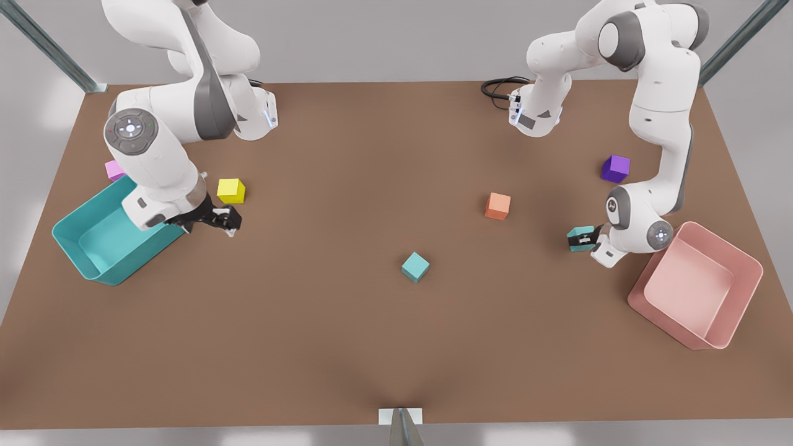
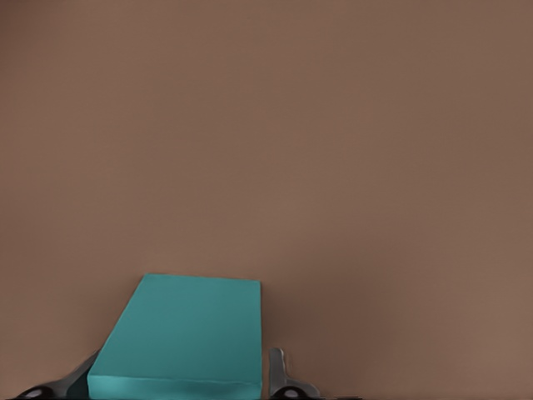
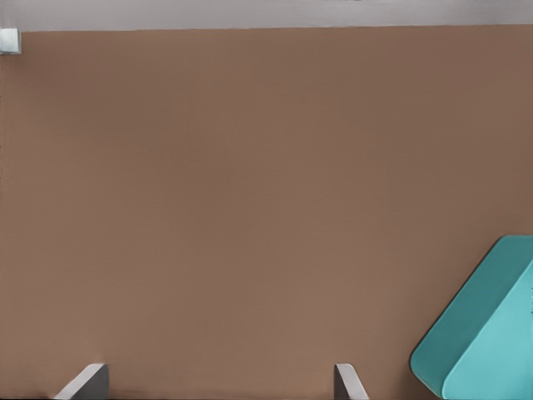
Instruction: Stack the two blue cubes on top of each other
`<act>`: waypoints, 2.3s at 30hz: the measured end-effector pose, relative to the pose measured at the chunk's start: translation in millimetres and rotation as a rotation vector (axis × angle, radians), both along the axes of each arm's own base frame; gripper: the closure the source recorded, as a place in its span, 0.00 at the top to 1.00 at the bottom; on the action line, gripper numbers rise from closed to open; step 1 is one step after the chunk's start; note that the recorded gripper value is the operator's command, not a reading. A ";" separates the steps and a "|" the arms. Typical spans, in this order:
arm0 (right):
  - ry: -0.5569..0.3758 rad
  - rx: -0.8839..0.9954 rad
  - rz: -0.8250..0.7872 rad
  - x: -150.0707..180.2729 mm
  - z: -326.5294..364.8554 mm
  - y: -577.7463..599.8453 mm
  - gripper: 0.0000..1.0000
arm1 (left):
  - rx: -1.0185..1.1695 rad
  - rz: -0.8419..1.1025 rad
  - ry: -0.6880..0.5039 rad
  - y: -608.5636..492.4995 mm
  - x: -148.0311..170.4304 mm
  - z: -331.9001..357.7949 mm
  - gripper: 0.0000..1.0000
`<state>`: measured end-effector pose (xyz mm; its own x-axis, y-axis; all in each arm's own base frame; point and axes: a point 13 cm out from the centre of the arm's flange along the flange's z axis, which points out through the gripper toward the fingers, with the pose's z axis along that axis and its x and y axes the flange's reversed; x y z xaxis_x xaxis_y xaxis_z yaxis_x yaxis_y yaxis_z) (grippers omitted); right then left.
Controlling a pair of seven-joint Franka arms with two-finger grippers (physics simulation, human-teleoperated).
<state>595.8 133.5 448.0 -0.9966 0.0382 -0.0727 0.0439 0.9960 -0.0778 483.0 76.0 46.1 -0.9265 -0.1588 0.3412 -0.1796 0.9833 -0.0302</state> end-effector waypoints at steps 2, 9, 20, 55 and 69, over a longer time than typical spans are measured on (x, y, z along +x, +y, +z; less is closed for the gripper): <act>0.004 -0.002 0.048 0.7 -0.7 0.0 1.00 | 0.004 -0.006 -0.001 1.0 0.1 -1.6 0.59; 0.014 -0.009 0.179 2.9 -1.9 -0.9 1.00 | 0.026 -0.041 -0.102 -7.1 33.6 48.3 0.55; 0.027 -0.012 0.297 5.3 -3.8 -6.3 1.00 | -0.069 -0.431 -0.253 -446.6 121.1 141.1 0.58; 0.050 -0.021 0.419 4.2 -8.8 -6.2 1.00 | 0.032 -0.008 -0.123 -535.7 86.1 82.8 1.00; 0.050 -0.022 0.422 4.6 -8.4 -7.7 1.00 | 0.016 0.073 -0.172 -491.3 106.5 250.3 1.00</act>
